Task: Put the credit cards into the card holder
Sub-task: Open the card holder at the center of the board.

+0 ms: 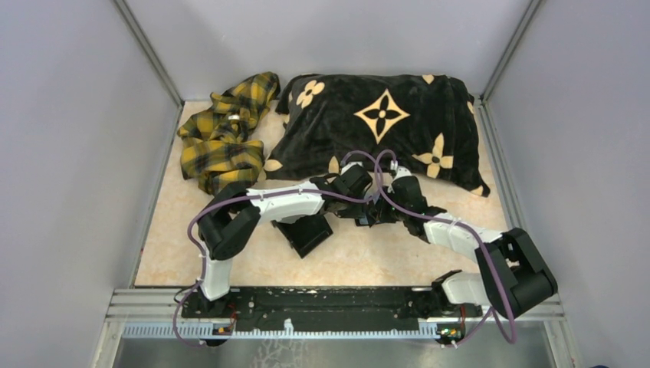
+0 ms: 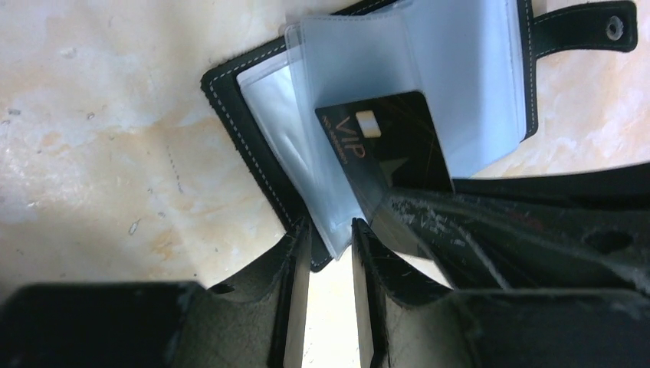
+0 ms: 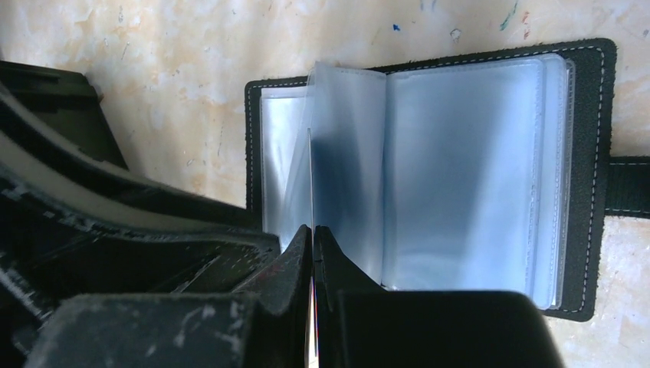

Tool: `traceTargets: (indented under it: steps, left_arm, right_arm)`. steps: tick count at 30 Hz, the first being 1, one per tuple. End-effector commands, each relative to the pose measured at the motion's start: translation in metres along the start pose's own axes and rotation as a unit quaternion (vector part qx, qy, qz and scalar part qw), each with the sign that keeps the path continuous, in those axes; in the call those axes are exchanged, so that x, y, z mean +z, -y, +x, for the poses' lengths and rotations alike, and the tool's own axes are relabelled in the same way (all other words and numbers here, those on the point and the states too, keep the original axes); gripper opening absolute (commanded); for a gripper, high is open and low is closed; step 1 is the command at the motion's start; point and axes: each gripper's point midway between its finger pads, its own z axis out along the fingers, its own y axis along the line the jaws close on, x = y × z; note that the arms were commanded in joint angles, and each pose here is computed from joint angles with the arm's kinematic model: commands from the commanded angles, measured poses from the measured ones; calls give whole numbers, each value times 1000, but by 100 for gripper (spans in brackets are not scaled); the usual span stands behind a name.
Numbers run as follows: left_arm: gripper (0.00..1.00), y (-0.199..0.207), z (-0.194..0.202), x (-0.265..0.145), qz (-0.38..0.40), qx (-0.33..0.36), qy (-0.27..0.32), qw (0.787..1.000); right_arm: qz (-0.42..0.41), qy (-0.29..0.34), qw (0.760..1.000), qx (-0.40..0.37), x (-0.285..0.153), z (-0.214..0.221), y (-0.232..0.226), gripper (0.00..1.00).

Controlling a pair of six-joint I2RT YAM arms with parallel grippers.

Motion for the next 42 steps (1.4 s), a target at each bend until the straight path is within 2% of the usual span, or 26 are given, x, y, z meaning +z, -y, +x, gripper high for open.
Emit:
traceTargets:
  steps: [1,11,16,20,26,32,42]
  left_arm:
    - [33,17,-10,8,18,3,13,1000]
    - [33,8,-7,21,-34,19,17,999]
    - [32,11,-8,11,-47,24,29,998]
    - [29,20,-19,-9,-37,26,66,997]
    - [20,41,-38,-34,8,25,124,992]
    - [14,46,-74,-54,9,21,204,979]
    - [13,45,-92,-21,3,28,204,979]
  right_arm:
    - [-9,8,1000,-6,-7,-3,-7,0]
    - [-10,14,1000,-11,-13,-6,-8,0]
    - [-8,15,1000,-11,-14,-5,-7,0]
    - [-7,12,1000,-10,-12,-3,-6,0]
    - [-6,12,1000,-10,-13,-2,-5,0]
    - [-4,11,1000,-9,-13,1,-3,0]
    - [-1,12,1000,-6,-15,5,1,0]
